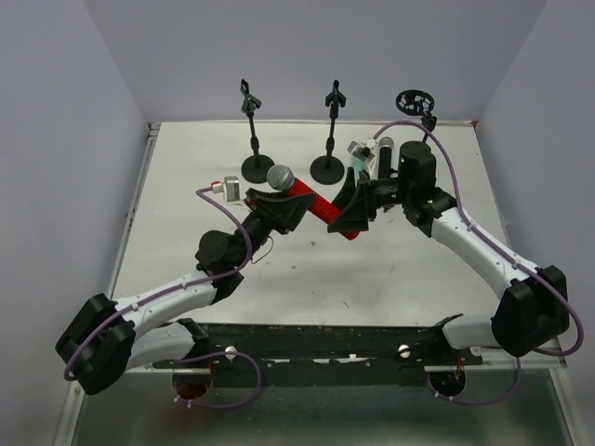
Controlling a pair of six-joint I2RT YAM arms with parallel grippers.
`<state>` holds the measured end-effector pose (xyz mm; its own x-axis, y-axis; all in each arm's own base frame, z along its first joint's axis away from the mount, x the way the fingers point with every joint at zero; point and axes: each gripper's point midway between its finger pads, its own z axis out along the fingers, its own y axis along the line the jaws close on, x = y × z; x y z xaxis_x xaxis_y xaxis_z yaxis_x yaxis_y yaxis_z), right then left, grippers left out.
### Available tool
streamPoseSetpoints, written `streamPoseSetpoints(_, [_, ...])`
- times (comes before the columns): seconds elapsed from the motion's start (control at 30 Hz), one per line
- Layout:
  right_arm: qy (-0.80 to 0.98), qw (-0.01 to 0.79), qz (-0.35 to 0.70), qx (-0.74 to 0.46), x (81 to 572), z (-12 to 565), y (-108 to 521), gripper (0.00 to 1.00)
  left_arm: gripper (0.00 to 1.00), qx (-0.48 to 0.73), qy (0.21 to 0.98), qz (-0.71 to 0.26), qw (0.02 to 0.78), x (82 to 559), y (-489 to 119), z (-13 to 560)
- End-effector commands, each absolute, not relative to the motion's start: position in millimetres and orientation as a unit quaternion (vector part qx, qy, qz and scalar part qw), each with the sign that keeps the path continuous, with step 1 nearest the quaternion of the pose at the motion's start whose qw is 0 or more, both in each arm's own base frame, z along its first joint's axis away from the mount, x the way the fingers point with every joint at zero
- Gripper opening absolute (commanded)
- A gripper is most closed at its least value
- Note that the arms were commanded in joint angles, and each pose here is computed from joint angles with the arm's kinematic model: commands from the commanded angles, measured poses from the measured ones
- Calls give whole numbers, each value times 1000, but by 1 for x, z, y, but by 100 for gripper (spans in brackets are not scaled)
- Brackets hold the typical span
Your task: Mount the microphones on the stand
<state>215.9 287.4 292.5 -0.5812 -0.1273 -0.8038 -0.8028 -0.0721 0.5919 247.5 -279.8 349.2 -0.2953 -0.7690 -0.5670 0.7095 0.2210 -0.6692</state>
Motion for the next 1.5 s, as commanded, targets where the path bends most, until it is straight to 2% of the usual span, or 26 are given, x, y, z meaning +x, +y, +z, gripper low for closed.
streamPoseSetpoints(0.0, [635,277,612,-381,212,298,280,100,0,9,500,-577,646,245,-264,372])
streamPoseSetpoints(0.17, [650,350,552,-388,243,327,252,100,0,77,552,-541,629,229,-250,365])
streamPoseSetpoints(0.3, [682,437,439,-390,281,364,226,100,0,135,621,-475,609,217,-228,350])
streamPoseSetpoints(0.43, [740,510,311,-308,328,397,196,100,0,183,679,-376,604,212,-198,333])
streamPoseSetpoints(0.57, [764,553,234,-234,356,412,166,100,0,212,707,-292,609,213,-175,308])
streamPoseSetpoints(0.93, [806,553,150,-147,405,380,75,100,0,258,690,-267,621,199,-166,284])
streamPoseSetpoints(1.27, [828,512,157,-165,421,298,23,100,0,264,678,-272,630,189,-163,281])
streamPoseSetpoints(1.47, [759,587,159,-231,437,270,26,100,0,265,680,-277,625,189,-165,279])
